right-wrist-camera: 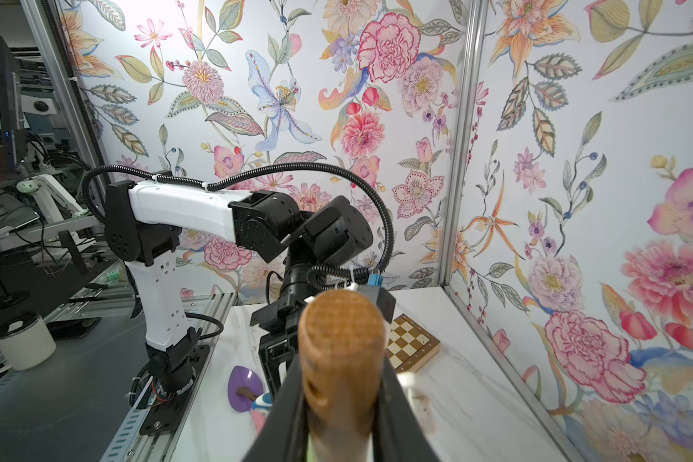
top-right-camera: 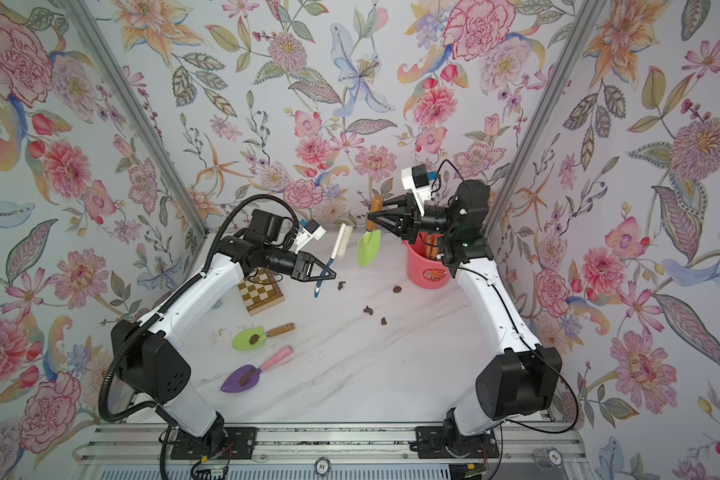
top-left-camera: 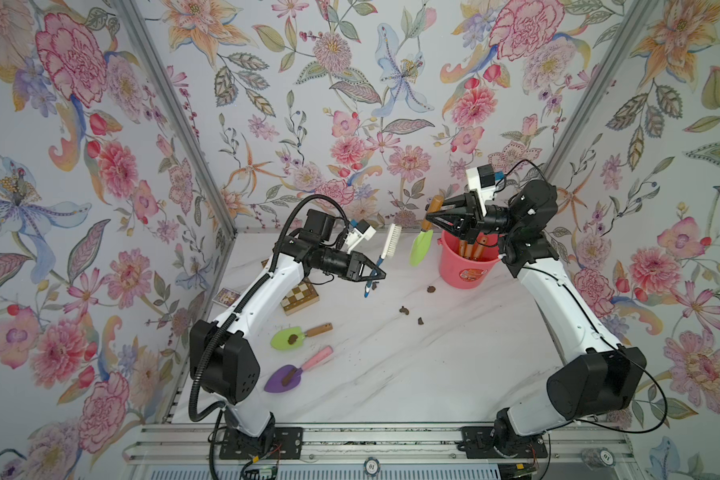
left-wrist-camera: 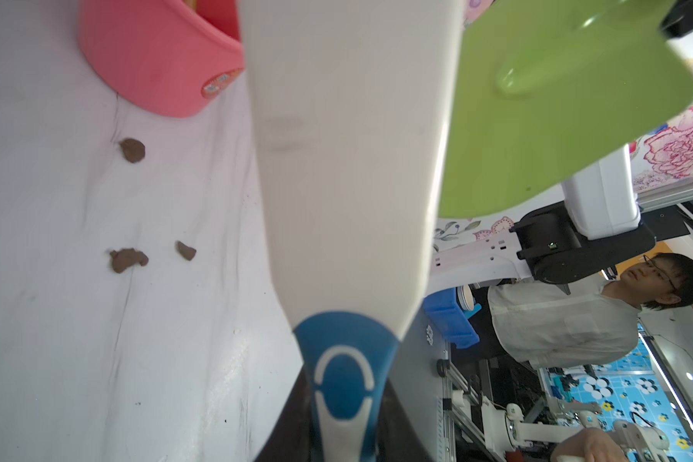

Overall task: Brush the soil off the hand trowel and place it into the bucket
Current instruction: Brush off the soil from the hand trowel, then place the hand trowel in the bucket.

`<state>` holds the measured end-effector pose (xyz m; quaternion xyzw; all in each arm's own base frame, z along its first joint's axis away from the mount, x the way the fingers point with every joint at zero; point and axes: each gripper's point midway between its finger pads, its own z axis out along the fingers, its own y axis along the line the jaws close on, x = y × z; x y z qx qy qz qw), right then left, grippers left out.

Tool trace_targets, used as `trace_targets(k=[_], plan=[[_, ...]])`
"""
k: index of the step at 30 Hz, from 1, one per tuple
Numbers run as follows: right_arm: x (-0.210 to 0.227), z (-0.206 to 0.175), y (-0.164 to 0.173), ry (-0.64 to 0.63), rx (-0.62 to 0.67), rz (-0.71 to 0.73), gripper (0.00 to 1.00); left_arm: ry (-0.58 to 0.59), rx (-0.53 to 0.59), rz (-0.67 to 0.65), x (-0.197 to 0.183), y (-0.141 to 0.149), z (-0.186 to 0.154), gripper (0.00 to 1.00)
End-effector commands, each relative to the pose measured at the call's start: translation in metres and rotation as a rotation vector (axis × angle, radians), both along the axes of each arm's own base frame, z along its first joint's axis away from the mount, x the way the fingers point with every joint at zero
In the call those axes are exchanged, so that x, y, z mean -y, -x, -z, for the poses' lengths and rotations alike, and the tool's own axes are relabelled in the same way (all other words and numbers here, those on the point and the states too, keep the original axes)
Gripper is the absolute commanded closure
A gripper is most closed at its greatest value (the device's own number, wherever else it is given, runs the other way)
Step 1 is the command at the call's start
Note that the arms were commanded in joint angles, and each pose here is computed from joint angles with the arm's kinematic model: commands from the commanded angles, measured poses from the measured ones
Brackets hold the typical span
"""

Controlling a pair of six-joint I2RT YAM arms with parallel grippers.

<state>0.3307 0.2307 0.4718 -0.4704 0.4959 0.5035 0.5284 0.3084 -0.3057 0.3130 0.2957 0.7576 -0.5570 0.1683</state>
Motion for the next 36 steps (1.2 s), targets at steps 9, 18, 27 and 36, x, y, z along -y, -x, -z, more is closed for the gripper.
trace_targets(k=[9,18,27,36], plan=[[-0.006,0.000,0.013,0.017,-0.013,-0.080,0.91,0.084,0.002,0.122,0.019,0.039,-0.035,1.00],[-0.009,-0.011,0.007,0.007,-0.007,-0.096,0.91,-0.104,-0.106,0.197,0.032,0.068,0.038,1.00],[0.034,-0.041,-0.031,-0.068,0.035,0.171,0.92,-0.195,-0.135,0.124,0.055,0.041,0.103,1.00],[0.148,0.006,-0.151,-0.006,-0.025,0.977,0.95,-0.195,0.027,-0.151,0.067,-0.038,0.088,1.00]])
